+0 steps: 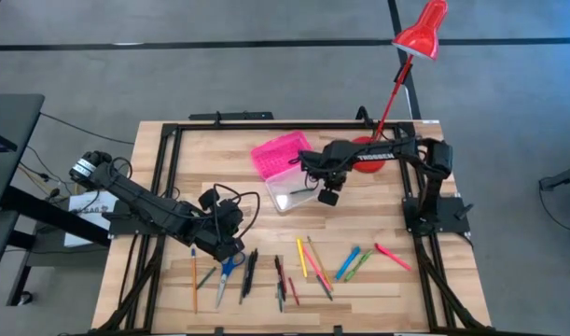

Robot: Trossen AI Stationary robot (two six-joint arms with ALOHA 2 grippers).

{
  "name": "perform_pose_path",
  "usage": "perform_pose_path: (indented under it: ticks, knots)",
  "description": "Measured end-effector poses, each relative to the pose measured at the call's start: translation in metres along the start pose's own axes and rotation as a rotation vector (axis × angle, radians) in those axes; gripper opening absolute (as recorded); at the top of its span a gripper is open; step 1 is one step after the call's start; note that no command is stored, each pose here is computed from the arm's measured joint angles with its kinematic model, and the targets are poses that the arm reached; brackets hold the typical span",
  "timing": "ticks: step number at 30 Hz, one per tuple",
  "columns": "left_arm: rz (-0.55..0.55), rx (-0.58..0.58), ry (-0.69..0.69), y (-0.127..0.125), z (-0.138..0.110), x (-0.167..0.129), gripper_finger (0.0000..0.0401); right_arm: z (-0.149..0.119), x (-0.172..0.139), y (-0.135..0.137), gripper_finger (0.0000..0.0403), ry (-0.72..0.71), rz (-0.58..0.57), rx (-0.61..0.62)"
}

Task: Pick & place school supplies into a supply box
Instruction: Adjust the pink supply box

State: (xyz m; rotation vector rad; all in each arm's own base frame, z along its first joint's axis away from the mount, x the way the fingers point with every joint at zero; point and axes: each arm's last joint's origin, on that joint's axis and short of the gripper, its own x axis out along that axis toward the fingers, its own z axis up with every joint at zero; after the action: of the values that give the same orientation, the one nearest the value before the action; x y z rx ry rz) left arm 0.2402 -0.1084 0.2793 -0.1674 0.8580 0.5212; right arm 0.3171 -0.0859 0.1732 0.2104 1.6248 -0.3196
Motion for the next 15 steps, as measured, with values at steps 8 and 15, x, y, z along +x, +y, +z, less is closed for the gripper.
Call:
perform_pose_path:
  ticks: [8,15]
  knots:
    - [0.0,0.012,0.0,0.0,0.0,0.0,0.0061,0.002,-0.001,0.014,0.0012,-0.034,0.061,-0.035]
    - [0.0,0.012,0.0,0.0,0.0,0.0,0.0061,0.003,-0.003,0.035,0.0011,-0.071,0.106,-0.102]
